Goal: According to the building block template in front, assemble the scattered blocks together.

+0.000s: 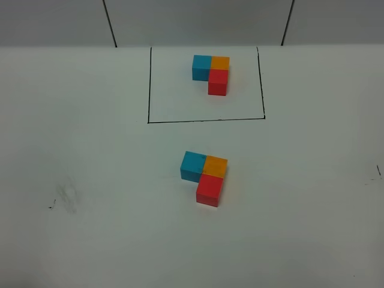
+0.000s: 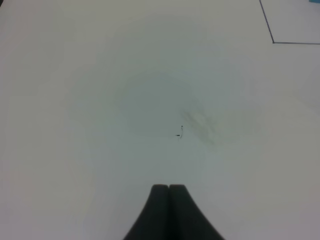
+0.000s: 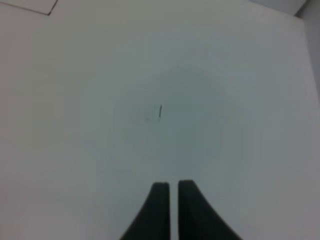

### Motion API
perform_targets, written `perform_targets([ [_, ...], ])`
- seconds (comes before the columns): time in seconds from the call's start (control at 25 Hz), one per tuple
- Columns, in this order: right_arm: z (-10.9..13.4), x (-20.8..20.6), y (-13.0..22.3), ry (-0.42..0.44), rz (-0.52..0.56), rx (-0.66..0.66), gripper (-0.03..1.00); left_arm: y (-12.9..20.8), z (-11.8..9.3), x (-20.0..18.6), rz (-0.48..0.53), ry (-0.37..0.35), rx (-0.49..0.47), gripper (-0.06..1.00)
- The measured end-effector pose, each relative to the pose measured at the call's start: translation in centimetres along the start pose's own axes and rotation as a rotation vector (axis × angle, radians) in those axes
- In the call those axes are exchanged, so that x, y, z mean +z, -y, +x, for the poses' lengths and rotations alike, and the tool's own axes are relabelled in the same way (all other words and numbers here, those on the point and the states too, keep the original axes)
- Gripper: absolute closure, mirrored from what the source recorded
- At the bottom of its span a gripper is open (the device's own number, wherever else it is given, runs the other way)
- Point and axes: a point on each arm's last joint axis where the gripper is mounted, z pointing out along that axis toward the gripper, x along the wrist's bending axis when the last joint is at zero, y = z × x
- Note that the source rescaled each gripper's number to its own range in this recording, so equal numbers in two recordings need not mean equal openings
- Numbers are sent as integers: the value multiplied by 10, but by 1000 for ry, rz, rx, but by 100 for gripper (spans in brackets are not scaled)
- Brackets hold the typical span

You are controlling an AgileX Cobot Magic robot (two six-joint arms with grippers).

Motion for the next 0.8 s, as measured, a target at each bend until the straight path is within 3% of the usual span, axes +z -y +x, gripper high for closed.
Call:
perform_targets([
  [0.16,1,-3,2,37,-10,17,96,0,0,0,0,0,0,94],
  [0.8,1,-3,2,41,-9,19,96,0,0,0,0,0,0,94],
])
